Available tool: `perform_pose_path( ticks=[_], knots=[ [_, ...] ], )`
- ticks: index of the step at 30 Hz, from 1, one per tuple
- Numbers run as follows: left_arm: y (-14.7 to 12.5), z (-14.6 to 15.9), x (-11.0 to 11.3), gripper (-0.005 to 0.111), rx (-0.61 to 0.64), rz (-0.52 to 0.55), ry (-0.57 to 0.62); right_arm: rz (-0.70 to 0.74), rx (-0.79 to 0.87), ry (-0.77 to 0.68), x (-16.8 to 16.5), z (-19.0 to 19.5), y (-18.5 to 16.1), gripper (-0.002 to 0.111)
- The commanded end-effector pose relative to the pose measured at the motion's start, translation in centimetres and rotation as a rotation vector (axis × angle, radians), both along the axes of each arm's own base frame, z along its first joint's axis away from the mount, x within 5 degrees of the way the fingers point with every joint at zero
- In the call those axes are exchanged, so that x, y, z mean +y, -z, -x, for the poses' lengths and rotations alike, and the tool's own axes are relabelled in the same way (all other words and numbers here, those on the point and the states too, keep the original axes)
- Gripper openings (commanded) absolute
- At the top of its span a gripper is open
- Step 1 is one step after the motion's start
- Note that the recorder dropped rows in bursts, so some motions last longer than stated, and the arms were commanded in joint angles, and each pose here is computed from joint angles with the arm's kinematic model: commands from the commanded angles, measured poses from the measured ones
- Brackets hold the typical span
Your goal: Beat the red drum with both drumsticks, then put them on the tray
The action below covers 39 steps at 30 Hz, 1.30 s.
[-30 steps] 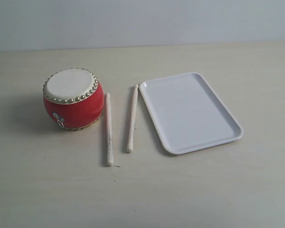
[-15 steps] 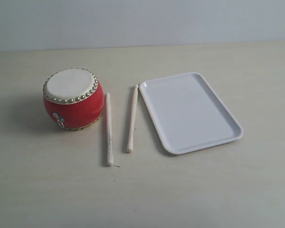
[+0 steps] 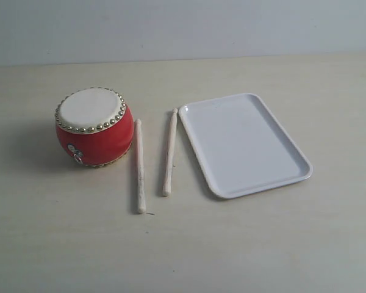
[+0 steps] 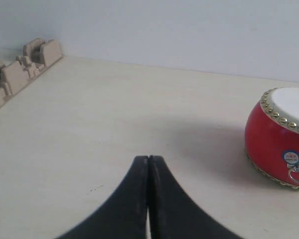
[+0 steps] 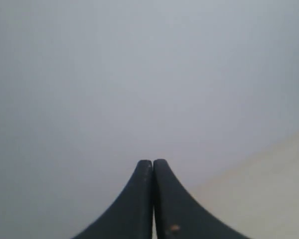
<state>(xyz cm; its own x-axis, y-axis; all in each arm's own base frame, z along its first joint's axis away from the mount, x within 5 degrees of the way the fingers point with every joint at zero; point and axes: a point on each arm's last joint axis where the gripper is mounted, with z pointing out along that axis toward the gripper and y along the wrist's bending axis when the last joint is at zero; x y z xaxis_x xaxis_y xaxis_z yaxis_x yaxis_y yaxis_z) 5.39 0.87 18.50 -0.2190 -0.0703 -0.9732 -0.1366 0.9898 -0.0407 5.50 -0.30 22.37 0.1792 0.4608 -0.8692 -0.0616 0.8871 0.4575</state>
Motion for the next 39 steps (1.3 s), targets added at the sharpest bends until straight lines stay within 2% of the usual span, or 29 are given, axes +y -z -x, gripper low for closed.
perform_pose_path(
  ticks=[1, 3, 6, 10, 14, 19, 23, 25, 31, 39],
  knots=[
    [0.0, 0.0, 0.0, 0.0, -0.008, -0.002, 0.004, -0.209, -0.23, 0.039, -0.9, 0.6, -1.7, 0.0],
    [0.0, 0.0, 0.0, 0.0, -0.008, -0.002, 0.004, -0.229, -0.264, 0.014, -0.7, 0.9, -2.7, 0.0],
    [0.0, 0.0, 0.0, 0.0, -0.008, -0.002, 0.004, -0.175, -0.266, -0.016, -0.3, 1.1, -5.2, 0.0],
    [0.0, 0.0, 0.0, 0.0, -0.008, -0.002, 0.004, -0.128, -0.128, -0.033, 0.0, -0.7, -8.4, 0.0],
    [0.0, 0.0, 0.0, 0.0, -0.008, -0.002, 0.004, -0.012, 0.153, -0.042, 0.4, -4.6, -10.7, 0.0],
    [0.0, 0.0, 0.0, 0.0, -0.008, -0.002, 0.004, 0.069, 0.591, -0.083, 0.8, -10.9, -10.2, 0.0],
    [0.0, 0.0, 0.0, 0.0, -0.008, -0.002, 0.004, 0.105, 0.908, -0.227, 1.8, -14.7, -8.6, 0.0],
    [0.0, 0.0, 0.0, 0.0, -0.008, -0.002, 0.004, 0.106, 1.008, -0.328, 2.5, -16.2, -7.9, 0.0],
    [0.0, 0.0, 0.0, 0.0, -0.008, -0.002, 0.004, 0.077, 1.157, -0.54, 4.2, -17.8, -5.8, 0.0],
    [0.0, 0.0, 0.0, 0.0, -0.008, -0.002, 0.004, 0.217, 1.227, -0.727, 8.7, -16.7, -4.9, 0.0]
  ],
)
